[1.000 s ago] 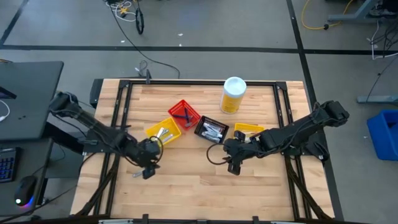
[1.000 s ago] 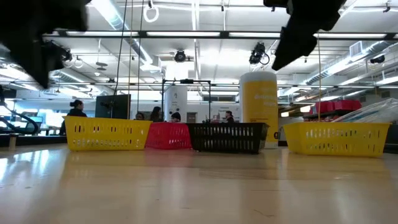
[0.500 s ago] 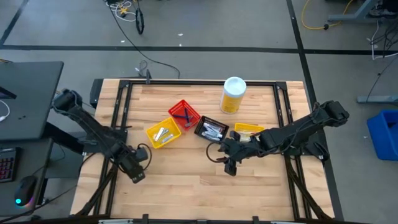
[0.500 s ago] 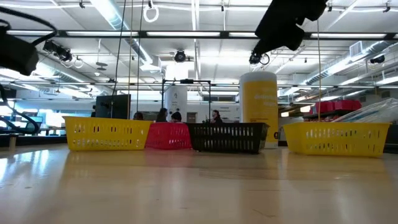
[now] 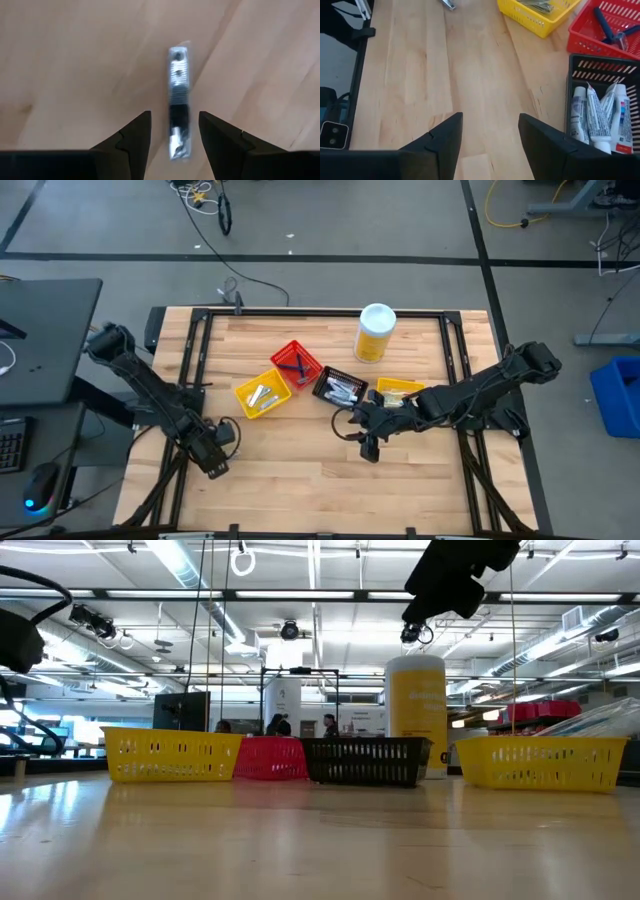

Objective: Pick & Place Travel size toiletries
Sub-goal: Put the nail cutter into the left yellow bin

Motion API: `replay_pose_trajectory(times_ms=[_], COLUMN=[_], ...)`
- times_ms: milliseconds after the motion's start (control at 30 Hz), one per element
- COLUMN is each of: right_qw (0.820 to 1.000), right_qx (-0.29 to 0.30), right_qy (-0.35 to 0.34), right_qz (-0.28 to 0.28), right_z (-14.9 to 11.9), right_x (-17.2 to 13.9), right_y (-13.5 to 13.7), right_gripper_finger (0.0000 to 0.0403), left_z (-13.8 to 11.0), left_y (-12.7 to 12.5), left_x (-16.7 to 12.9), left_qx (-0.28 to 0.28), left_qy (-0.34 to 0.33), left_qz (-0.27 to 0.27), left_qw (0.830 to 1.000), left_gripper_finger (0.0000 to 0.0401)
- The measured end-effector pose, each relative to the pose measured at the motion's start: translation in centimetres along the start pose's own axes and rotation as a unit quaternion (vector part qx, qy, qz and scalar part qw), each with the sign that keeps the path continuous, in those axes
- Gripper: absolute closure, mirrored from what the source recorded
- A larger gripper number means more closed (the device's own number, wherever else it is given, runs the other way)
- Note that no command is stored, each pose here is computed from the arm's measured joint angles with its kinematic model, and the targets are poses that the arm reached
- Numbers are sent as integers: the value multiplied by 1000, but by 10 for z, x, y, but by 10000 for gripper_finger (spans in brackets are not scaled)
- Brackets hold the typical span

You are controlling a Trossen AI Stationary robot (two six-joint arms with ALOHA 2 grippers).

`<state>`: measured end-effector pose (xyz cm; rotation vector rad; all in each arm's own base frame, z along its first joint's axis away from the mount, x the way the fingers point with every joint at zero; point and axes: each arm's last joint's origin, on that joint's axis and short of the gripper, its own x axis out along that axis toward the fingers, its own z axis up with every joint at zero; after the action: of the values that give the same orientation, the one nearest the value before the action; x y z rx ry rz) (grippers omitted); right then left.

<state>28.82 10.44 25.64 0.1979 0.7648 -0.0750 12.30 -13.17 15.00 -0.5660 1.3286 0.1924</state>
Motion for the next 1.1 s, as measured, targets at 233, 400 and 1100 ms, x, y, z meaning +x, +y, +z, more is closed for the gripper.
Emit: replay_pose_trajectory(times_ms=[233,400,1100], right_qw=[1000,1000,1000], right_qx=[-8,-8,-6], right_qy=[0,0,-7], right_qz=[0,0,4], right_z=[0,0,1], right_x=[0,0,3], right_y=[0,0,1], right_gripper_finger=[203,209,221], left_z=[-4,-4,15], left_y=[-8,-8,-33], left_x=[21,23,5], left_qx=[11,10,19], left_qy=[21,22,-143], left_qz=[24,48,48], left_qw=[999,999,988], left_gripper_finger=[228,228,347])
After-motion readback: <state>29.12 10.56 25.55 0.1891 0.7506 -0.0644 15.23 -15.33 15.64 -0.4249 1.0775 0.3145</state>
